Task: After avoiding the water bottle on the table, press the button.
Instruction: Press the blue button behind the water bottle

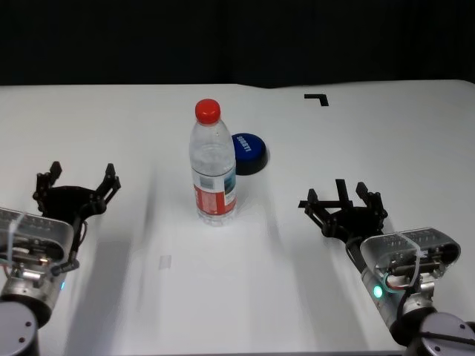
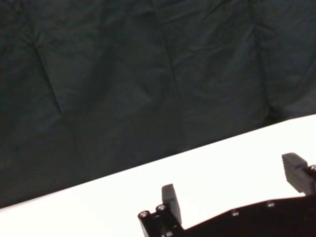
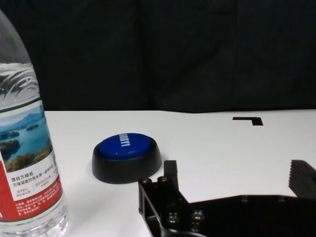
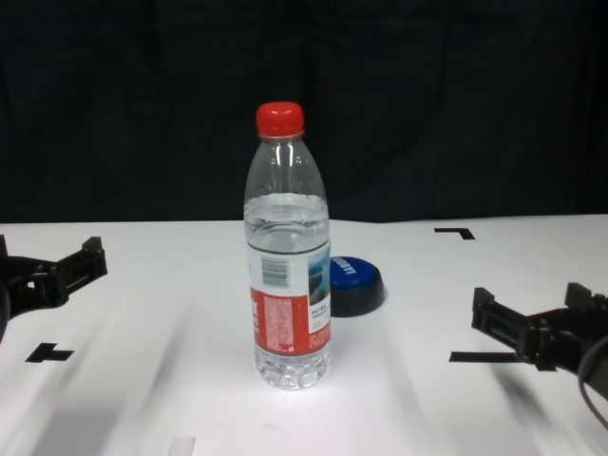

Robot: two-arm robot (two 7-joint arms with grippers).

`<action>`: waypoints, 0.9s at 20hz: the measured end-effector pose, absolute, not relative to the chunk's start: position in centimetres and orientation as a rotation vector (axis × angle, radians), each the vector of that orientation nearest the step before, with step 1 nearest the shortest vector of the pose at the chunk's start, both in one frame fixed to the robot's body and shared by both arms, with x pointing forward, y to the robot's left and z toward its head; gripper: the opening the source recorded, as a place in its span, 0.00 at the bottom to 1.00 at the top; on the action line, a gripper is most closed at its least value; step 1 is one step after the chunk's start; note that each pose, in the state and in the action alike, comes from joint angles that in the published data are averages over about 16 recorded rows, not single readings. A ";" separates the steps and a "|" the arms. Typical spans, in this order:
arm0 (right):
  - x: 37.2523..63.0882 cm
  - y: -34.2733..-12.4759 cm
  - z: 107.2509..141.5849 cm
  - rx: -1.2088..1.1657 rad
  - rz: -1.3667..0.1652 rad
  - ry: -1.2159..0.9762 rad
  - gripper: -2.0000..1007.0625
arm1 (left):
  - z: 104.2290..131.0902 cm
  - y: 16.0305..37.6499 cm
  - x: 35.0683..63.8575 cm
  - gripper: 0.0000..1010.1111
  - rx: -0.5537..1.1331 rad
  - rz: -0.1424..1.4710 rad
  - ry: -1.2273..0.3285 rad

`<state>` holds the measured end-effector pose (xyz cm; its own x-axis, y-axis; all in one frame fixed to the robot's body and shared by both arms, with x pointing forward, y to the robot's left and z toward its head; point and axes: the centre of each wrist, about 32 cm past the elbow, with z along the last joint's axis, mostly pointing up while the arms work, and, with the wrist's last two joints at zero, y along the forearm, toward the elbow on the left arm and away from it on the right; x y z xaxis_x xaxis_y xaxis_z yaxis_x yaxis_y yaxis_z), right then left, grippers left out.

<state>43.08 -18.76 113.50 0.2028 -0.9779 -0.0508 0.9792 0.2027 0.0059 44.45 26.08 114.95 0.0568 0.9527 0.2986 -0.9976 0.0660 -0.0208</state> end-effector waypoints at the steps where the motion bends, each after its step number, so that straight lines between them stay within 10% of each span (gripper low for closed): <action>1: 43.1 -18.8 113.5 0.040 -1.366 0.039 1.00 | 114.9 26.1 44.4 0.99 0.212 1.496 -0.258; 18: 43.1 -18.8 113.5 0.040 -1.366 0.039 1.00 | 114.7 25.7 43.2 0.99 0.211 1.492 -0.246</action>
